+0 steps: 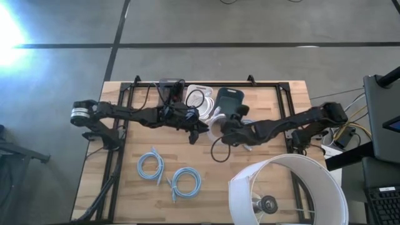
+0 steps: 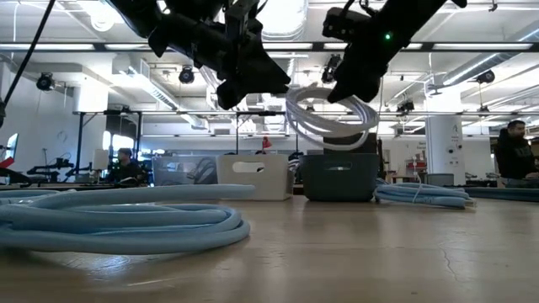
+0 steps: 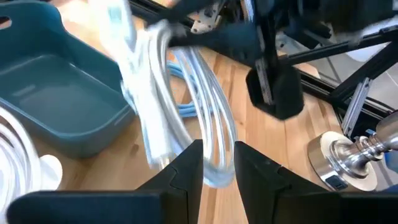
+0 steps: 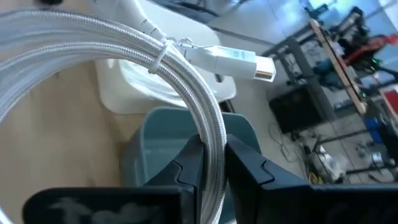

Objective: Pick & Place USB Port
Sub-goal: Put the white HDMI cable into the white bin

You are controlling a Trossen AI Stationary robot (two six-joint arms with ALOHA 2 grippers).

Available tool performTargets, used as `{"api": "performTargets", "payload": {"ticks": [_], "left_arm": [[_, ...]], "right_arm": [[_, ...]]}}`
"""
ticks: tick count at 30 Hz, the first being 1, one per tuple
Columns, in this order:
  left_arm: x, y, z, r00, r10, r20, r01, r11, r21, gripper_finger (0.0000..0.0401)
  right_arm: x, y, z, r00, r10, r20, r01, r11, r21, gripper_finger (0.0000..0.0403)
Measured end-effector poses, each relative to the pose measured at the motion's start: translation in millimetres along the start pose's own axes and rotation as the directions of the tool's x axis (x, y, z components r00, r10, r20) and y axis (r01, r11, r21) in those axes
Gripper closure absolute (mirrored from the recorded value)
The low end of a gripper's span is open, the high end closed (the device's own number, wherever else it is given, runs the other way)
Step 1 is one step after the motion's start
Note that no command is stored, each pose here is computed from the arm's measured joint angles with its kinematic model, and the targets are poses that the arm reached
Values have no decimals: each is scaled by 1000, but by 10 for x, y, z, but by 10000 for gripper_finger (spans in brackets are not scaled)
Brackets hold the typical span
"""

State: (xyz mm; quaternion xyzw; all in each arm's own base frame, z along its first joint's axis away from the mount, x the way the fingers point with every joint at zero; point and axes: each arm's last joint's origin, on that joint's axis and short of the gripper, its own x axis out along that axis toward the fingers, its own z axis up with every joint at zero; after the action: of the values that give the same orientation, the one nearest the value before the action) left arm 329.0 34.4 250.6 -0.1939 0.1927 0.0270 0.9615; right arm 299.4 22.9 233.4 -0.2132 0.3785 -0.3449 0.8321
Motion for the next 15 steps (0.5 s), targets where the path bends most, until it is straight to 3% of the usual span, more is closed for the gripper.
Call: {"api": "performTargets", "payload": {"ticks": [15], "left_arm": [[0, 25, -1, 996, 87, 26, -86, 995, -46, 307]], "right_arm": [[-20, -40, -1, 999, -48, 9, 47, 998, 46, 355]]}}
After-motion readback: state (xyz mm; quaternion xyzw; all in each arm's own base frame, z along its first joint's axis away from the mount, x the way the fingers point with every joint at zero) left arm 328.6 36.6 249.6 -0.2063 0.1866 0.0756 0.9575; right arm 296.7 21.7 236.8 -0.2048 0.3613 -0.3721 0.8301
